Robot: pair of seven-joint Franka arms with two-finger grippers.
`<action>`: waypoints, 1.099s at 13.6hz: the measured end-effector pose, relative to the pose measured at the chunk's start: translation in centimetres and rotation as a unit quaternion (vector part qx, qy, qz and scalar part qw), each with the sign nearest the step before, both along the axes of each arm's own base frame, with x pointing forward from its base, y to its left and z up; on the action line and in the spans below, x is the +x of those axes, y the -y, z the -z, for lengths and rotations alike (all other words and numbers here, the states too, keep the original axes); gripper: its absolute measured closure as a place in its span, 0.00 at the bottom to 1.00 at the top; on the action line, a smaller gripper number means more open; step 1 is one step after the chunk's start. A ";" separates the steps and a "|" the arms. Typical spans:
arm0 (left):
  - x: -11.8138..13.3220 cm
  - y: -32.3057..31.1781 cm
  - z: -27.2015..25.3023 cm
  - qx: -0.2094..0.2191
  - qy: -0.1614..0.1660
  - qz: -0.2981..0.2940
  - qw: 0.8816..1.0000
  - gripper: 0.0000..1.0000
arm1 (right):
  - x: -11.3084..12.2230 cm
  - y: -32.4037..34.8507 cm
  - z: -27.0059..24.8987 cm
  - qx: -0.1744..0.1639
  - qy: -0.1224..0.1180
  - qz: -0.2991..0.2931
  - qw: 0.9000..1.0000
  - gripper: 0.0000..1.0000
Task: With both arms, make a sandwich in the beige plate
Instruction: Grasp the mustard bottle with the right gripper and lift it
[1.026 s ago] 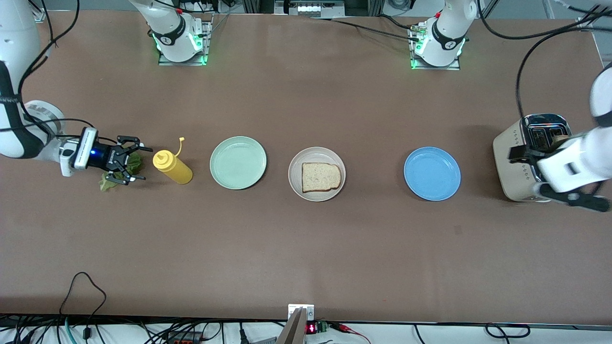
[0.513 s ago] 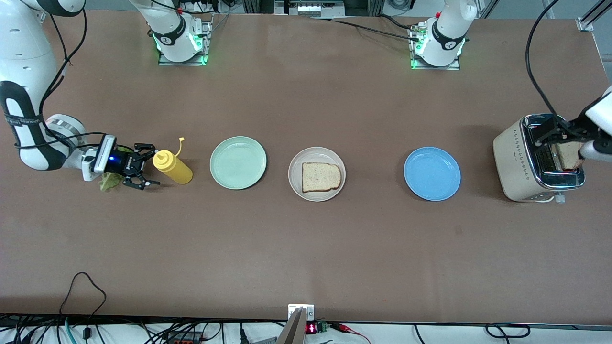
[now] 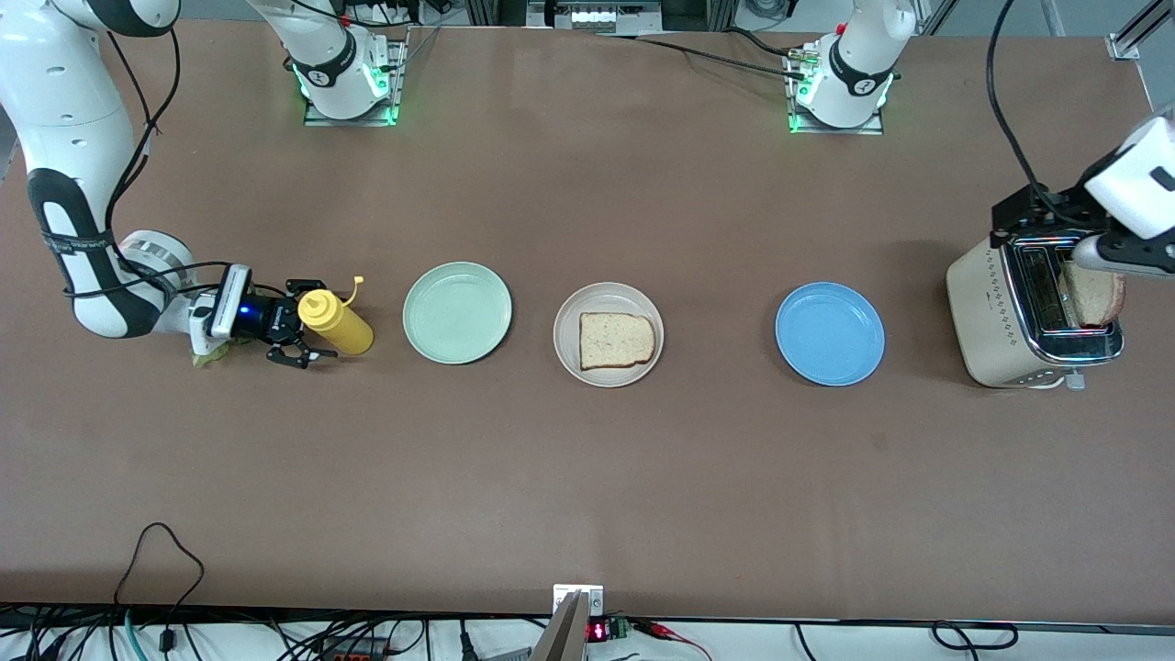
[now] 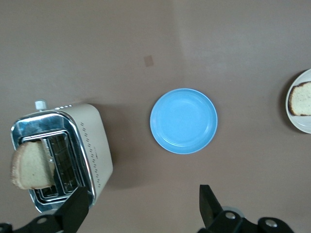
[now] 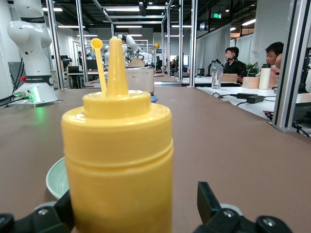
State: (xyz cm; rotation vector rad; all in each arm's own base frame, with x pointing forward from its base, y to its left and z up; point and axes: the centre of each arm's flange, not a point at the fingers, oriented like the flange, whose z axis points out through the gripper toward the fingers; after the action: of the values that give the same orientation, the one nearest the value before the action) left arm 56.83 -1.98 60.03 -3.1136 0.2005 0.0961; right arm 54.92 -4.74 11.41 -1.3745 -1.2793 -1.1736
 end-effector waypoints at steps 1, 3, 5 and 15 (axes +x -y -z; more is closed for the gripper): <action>0.0 0.3 0.0 0.000 -0.001 0.001 1.000 0.00 | 0.0 -0.3 0.0 0.000 0.000 -0.002 1.000 0.00; -0.1 0.4 0.0 0.000 -0.003 0.002 1.000 0.00 | 0.0 -0.4 0.0 0.000 0.000 -0.003 1.000 0.10; -0.1 0.4 0.1 0.000 -0.005 0.002 1.000 0.00 | 0.0 -0.4 0.0 0.000 0.000 -0.003 1.000 0.31; -0.9 1.9 0.4 0.001 -0.030 0.016 0.999 0.00 | 6.1 -5.4 -8.6 -0.145 -0.012 0.024 0.989 0.57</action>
State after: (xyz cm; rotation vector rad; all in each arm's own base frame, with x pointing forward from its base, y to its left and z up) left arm 55.95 -3.89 59.67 -3.1061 0.2515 0.1902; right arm 60.97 0.62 20.02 -1.6321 -1.4483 -1.0273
